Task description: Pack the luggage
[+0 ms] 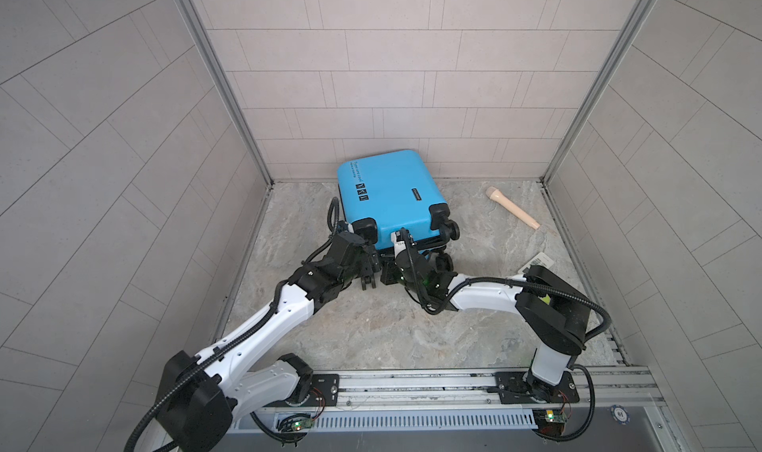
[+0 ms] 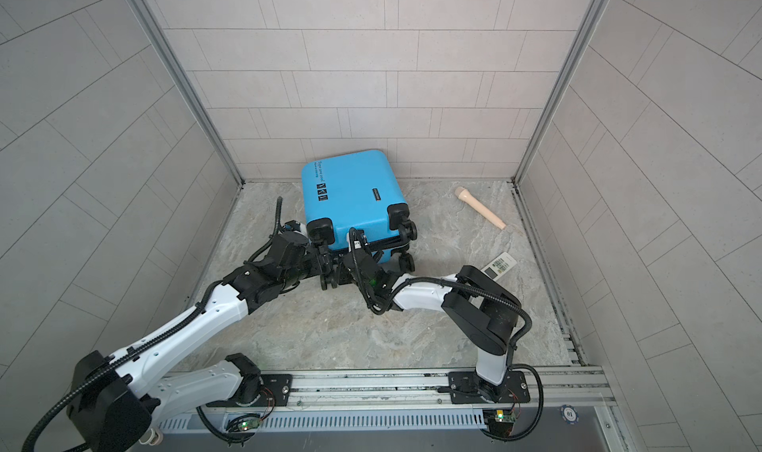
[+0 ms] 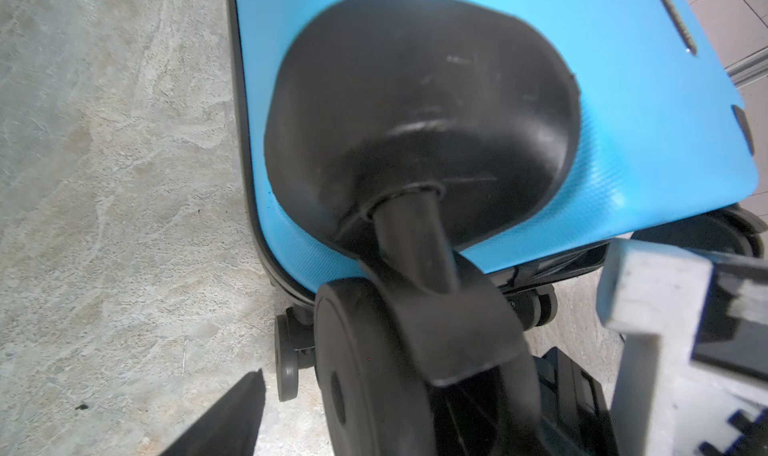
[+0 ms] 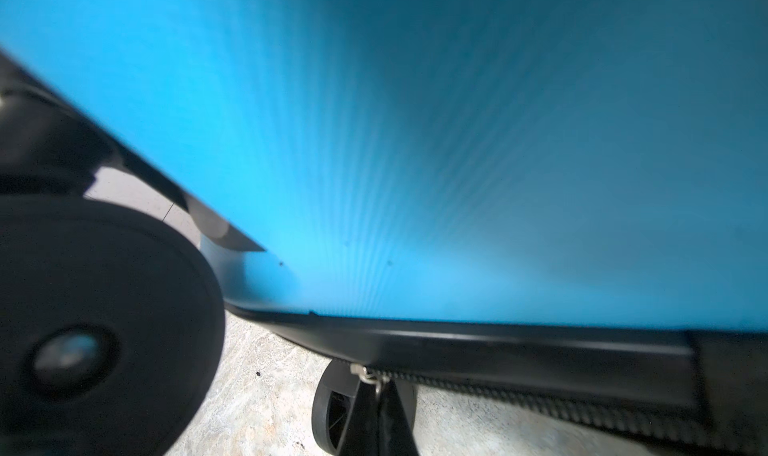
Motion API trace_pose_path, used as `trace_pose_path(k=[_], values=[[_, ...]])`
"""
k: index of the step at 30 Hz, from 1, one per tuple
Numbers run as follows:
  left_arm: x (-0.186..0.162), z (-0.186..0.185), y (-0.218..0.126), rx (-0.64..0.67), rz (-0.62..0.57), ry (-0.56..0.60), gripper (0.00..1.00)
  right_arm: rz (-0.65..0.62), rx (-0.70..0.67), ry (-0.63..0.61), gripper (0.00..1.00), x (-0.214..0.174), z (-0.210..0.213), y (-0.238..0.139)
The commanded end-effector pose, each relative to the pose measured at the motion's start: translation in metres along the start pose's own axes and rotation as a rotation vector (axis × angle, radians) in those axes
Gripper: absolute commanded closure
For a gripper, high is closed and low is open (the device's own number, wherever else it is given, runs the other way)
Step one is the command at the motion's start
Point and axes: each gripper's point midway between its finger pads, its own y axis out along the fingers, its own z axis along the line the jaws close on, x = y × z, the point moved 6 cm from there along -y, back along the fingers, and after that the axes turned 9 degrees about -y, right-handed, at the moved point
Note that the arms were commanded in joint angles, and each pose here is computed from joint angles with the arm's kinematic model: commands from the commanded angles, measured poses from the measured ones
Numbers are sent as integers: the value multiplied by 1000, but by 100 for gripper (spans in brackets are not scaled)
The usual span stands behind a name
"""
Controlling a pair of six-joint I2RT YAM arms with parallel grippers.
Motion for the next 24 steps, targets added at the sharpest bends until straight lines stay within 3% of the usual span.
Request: trace_pose_path(k=[1,5,11,12,16,24], values=[[1,3,7,21,-2,-15,20,-21,-70,22,100,0,-17,4],[3,-1,10,14,-4,-18,33,-20,-71,23,100,-1,-17,5],[10,-7,3,-9,-29,-22,43,-23,-74,24,100,2,-16,5],[12,-8,0,-15,-35,-24,41,-24,-73,25,100,3,-16,5],[18,-10,-10,14,-34,7,16,-27,-69,24,100,6,-15,6],[26,-12,-27,103,21,160,13,-28,-70,22,100,8,-15,5]])
